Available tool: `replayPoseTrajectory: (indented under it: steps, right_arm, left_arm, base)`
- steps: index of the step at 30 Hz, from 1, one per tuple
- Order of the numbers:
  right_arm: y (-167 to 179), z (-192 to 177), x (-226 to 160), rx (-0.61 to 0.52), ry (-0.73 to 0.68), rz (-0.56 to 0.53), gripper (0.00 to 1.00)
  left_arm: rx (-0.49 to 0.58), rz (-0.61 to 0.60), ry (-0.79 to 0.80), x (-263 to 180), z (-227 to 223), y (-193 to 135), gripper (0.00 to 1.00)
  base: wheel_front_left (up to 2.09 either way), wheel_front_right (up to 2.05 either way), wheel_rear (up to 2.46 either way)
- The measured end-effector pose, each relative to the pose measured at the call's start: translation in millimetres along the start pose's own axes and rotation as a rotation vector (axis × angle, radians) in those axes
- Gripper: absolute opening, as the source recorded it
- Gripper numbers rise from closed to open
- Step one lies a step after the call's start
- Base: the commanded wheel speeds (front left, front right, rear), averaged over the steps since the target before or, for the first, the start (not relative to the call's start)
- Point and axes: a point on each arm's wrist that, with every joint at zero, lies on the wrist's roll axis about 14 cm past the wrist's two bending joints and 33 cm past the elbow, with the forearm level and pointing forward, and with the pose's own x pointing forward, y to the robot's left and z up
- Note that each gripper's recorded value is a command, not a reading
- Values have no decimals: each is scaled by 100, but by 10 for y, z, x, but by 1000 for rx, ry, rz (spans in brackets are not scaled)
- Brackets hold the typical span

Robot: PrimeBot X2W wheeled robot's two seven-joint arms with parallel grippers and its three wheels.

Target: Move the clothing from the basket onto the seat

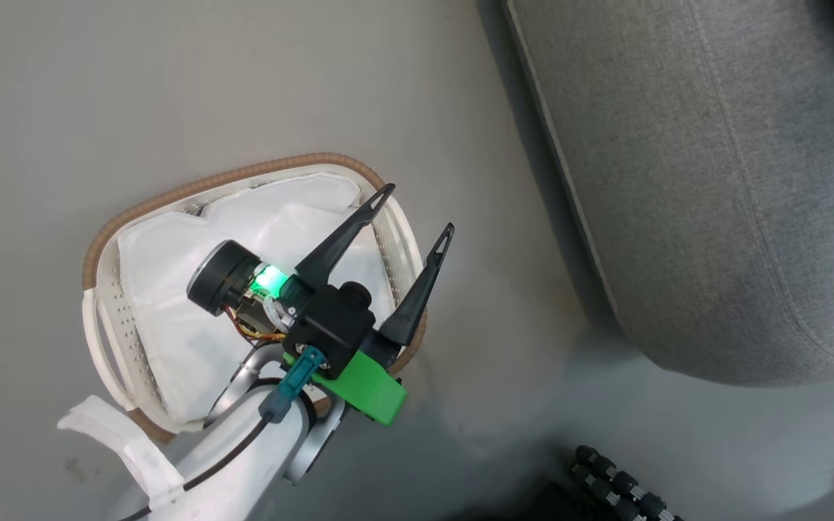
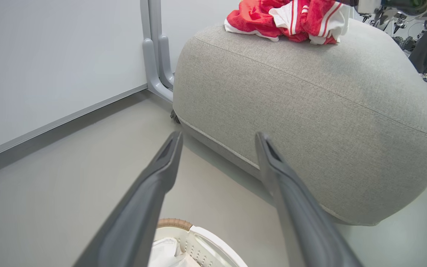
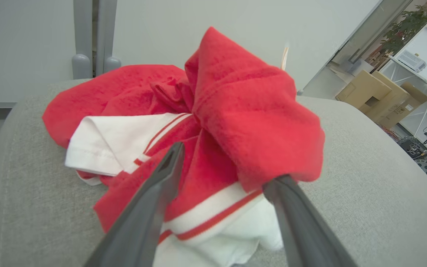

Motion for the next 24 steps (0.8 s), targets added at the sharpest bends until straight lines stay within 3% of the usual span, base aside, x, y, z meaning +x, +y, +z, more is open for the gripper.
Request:
replayPoseTrajectory:
  steps: [9,17,24]
  right_arm:
    - [-127,-21,-484,45,4,-2,100]
    - [-225,474,-693,91,-120,10,100]
    - [-58,884,-851,133,-226,71,100]
  left_arm:
    - [-1,58,-98,7,387,-16,100]
    - [1,131,-149,-87,687,-19,100]
    - [-21,237,-148,-345,780,71,100]
  base:
    - [0,0,0]
    - [0,0,0]
    - [0,0,0]
